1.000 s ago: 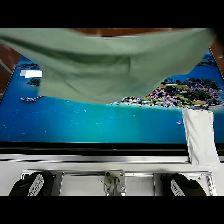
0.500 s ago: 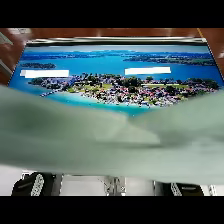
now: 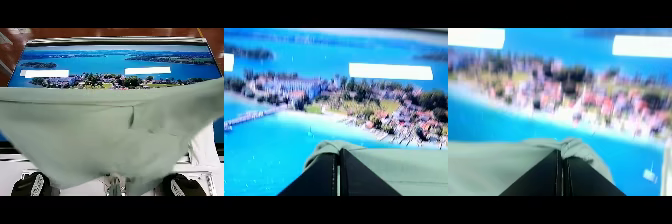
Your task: Fold the shirts.
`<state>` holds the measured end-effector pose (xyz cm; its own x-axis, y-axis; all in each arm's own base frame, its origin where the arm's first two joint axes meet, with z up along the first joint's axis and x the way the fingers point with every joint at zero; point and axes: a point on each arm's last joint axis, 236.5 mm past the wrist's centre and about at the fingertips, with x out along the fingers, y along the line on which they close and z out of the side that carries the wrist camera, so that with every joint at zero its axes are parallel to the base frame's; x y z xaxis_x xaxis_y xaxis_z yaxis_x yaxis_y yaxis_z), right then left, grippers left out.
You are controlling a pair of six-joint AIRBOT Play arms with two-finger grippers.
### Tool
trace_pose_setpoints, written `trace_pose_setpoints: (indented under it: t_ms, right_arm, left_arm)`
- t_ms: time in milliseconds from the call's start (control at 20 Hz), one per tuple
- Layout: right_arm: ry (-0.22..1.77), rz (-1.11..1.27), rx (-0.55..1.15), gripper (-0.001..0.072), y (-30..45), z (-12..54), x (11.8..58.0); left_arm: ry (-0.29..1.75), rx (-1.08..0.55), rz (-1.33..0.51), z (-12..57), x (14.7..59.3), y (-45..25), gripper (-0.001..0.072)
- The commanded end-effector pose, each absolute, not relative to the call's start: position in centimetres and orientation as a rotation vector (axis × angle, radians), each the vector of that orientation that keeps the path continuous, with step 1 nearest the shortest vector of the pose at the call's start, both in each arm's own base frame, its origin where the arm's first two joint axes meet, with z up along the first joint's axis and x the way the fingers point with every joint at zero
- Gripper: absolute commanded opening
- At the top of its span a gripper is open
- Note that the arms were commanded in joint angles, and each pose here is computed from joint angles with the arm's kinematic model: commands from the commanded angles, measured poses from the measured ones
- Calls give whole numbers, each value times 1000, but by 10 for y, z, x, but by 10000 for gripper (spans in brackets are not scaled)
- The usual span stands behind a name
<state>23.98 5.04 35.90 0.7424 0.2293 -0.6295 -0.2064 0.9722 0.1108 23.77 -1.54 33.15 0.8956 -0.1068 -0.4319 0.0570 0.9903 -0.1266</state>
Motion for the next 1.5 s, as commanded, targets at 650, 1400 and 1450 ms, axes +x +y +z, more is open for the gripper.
trace_pose_setpoints:
  t_ms: [650, 1400, 1450]
  right_arm:
    - [997, 230, 432, 65, 81, 40, 547]
    - [1448, 167, 89, 65, 52, -52, 467]
    - [1478, 167, 98, 65, 53, -55, 459]
  left_arm:
    - [778, -338, -110, 42, 489, 13, 36]
    - [1253, -253, -230, -63, 416, -3, 34]
    - [1288, -261, -246, -65, 408, -7, 35]
